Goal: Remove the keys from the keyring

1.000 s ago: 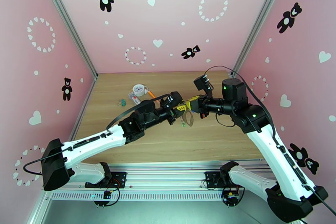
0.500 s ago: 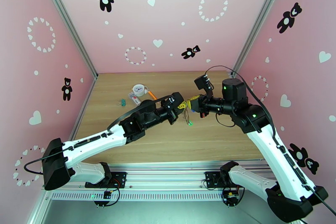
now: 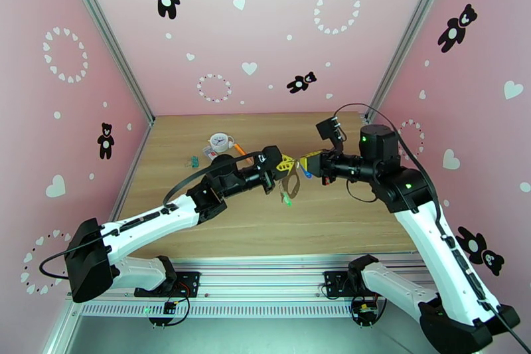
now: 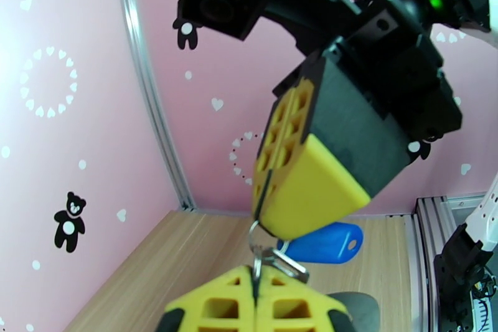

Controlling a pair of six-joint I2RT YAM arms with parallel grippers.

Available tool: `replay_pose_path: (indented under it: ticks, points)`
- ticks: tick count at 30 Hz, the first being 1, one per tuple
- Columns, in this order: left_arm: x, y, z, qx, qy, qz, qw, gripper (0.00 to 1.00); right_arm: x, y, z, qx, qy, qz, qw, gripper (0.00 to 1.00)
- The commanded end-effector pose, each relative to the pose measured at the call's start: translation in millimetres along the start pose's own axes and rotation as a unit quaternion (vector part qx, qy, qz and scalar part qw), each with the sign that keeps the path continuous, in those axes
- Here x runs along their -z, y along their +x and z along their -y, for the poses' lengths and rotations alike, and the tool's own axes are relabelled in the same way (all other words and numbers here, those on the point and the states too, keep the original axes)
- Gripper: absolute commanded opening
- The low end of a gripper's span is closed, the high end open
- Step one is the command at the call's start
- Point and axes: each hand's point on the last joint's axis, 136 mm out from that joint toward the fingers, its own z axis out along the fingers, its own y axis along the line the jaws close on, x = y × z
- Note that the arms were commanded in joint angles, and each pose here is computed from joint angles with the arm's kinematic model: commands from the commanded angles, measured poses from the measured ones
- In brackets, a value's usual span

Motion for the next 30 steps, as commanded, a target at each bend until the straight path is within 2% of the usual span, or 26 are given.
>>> replay_pose_path:
  ticks: [1,8,12,18,26,30]
  points:
    - [5.7,-25.2,-2.4,-0.007,0.013,0.056,0.998,0.0,1.5,7.8,5.9,-0.023,-0.001,-0.004,1.0,0.0]
    - [3.9,-34.8,-10.7,0.008,-0.003,0.087,0.996,0.0,0.5,17.0,6.6,-0.006,-0.008,0.001,1.0,0.0]
    - [-0.9,-30.9,-11.7,0.014,0.0,0.084,0.996,0.0,6.0,11.6,-7.5,0.014,-0.037,0.02,0.999,0.0]
    - [-1.4,-26.3,-21.8,0.018,-0.031,0.088,0.995,0.0,20.4,12.9,-17.2,0.066,-0.028,0.046,0.996,0.0]
    - [-4.3,-19.3,-20.6,-0.01,-0.045,0.078,0.996,0.0,29.3,24.9,-33.7,0.147,-0.054,0.059,0.986,0.0]
    - [-5.3,-18.6,-21.3,-0.032,-0.072,0.076,0.994,0.0,31.7,30.7,-38.3,0.185,-0.056,0.061,0.979,0.0]
